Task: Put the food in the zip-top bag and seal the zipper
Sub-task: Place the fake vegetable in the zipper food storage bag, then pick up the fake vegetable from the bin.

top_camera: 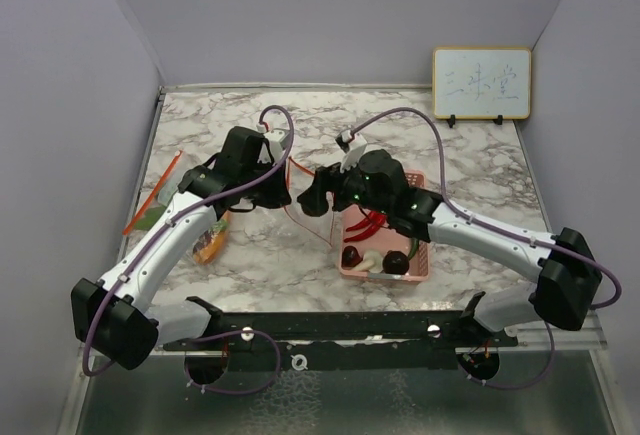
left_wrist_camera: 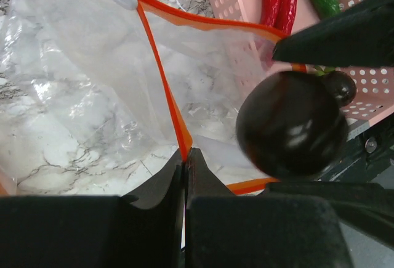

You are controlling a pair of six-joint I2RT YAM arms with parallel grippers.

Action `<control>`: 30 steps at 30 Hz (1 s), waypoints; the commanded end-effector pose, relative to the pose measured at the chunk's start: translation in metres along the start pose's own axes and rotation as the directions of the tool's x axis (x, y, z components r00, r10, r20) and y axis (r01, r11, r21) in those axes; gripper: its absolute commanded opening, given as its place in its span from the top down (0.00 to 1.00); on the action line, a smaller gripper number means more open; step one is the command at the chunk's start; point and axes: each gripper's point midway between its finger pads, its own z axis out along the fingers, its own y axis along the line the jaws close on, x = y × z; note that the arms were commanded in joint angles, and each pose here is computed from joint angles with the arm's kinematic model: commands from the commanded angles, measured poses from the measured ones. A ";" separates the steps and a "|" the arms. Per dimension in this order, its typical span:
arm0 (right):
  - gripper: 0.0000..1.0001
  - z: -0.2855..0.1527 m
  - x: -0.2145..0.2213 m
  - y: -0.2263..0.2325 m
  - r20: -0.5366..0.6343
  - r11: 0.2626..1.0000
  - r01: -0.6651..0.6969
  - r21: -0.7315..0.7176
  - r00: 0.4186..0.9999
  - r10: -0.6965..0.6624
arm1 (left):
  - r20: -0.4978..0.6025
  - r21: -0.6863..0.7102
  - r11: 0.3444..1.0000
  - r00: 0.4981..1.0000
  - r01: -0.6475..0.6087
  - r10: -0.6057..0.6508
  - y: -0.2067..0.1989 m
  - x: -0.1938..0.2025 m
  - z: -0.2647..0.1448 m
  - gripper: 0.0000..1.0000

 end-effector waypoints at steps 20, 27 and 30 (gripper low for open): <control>0.03 -0.086 0.071 -0.140 0.007 0.667 -0.220 0.711 0.952 0.307 | 0.058 0.059 0.998 0.998 -0.018 0.014 -0.012 -0.006 -0.012 1.00; 0.09 -0.069 0.108 -0.183 -0.028 0.605 -0.240 0.759 0.917 0.399 | 0.062 0.076 0.997 0.998 -0.028 0.023 -0.014 -0.002 -0.013 1.00; 0.10 -0.055 0.118 -0.196 -0.044 0.610 -0.254 0.751 0.902 0.430 | 0.059 0.083 0.996 0.998 -0.031 0.026 -0.015 -0.002 -0.013 1.00</control>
